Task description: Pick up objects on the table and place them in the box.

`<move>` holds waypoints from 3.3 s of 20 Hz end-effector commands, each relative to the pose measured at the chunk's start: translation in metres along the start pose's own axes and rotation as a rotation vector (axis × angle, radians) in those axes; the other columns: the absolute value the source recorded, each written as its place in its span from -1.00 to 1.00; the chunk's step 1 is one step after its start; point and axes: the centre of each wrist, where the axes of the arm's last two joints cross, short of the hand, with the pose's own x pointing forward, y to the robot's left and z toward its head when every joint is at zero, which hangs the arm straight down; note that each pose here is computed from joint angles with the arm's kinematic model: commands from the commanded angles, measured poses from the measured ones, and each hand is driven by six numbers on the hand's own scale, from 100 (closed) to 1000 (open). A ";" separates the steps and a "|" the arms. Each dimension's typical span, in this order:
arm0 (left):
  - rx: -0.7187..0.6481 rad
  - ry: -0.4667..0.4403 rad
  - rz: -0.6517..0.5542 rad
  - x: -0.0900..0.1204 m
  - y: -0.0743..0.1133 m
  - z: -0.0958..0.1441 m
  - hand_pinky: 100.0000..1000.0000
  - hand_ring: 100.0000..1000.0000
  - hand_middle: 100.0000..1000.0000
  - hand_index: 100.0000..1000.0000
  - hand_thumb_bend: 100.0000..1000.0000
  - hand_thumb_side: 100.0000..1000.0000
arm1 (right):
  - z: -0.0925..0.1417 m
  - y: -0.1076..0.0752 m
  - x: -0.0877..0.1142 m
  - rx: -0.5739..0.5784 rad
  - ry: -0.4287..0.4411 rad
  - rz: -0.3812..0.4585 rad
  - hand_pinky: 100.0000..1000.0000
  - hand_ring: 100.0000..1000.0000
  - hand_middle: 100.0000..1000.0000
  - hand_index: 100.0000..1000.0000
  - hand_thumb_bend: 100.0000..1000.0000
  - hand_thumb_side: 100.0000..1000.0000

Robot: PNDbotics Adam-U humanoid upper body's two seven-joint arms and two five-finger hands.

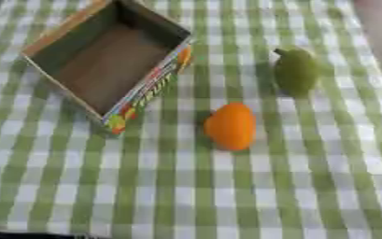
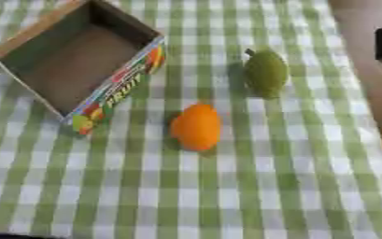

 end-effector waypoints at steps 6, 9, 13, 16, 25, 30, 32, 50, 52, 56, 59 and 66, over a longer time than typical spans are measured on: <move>-0.003 -0.030 -0.015 0.004 0.005 -0.007 0.45 0.39 0.38 0.69 -0.70 -0.27 | -0.009 -0.011 0.002 0.033 -0.012 0.054 0.68 -1.00 0.49 0.82 -1.00 -0.66; -0.008 -0.027 -0.014 0.004 0.005 -0.007 0.45 0.39 0.38 0.69 -0.70 -0.26 | -0.013 -0.012 0.004 0.099 0.013 0.074 0.69 -1.00 0.56 0.85 -1.00 -0.73; -0.015 -0.028 -0.011 0.004 0.004 -0.007 0.45 0.39 0.39 0.69 -0.70 -0.26 | -0.021 -0.012 0.007 0.243 0.042 0.106 0.70 -1.00 0.65 0.87 -1.00 -0.78; -0.022 -0.028 -0.010 0.004 0.004 -0.007 0.45 0.39 0.38 0.69 -0.70 -0.26 | -0.024 -0.011 0.009 0.352 0.040 0.127 0.72 -1.00 0.76 0.89 -1.00 -0.77; -0.037 -0.029 0.001 0.004 0.002 -0.008 0.45 0.39 0.39 0.69 -0.70 -0.26 | -0.029 -0.003 0.015 0.562 -0.118 0.141 0.72 -1.00 0.80 0.89 -1.00 -0.74; -0.043 -0.029 0.008 0.004 0.000 -0.008 0.45 0.39 0.39 0.69 -0.70 -0.26 | -0.031 0.001 0.018 0.584 -0.197 0.115 0.72 -1.00 0.78 0.89 -1.00 -0.66; -0.046 -0.028 0.012 0.005 0.000 -0.008 0.45 0.39 0.39 0.69 -0.70 -0.26 | -0.033 0.003 0.019 0.586 -0.220 0.101 0.72 -1.00 0.76 0.89 -1.00 -0.63; -0.073 -0.014 0.038 0.005 -0.004 -0.007 0.45 0.38 0.39 0.68 -0.71 -0.25 | -0.083 0.036 0.059 0.716 -0.258 0.001 0.77 -1.00 0.37 0.96 -1.00 0.07; -0.075 -0.013 0.041 0.005 -0.004 -0.006 0.45 0.38 0.39 0.68 -0.71 -0.24 | -0.090 0.041 0.066 0.745 -0.248 -0.022 0.79 -1.00 0.35 0.96 -1.00 0.13; -0.078 -0.009 0.044 0.005 -0.005 -0.006 0.45 0.38 0.38 0.68 -0.71 -0.24 | -0.103 0.047 0.078 0.805 -0.203 -0.100 0.83 -1.00 0.31 0.94 -1.00 -0.14; -0.079 -0.005 0.045 0.005 -0.005 -0.005 0.44 0.38 0.38 0.68 -0.72 -0.24 | -0.112 0.048 0.086 0.825 -0.148 -0.148 0.86 -1.00 0.30 0.91 -1.00 -0.39; -0.080 -0.003 0.052 0.005 -0.005 -0.005 0.44 0.38 0.37 0.67 -0.72 -0.23 | -0.122 0.055 0.099 0.876 -0.092 -0.163 0.90 -1.00 0.38 0.93 -1.00 -0.29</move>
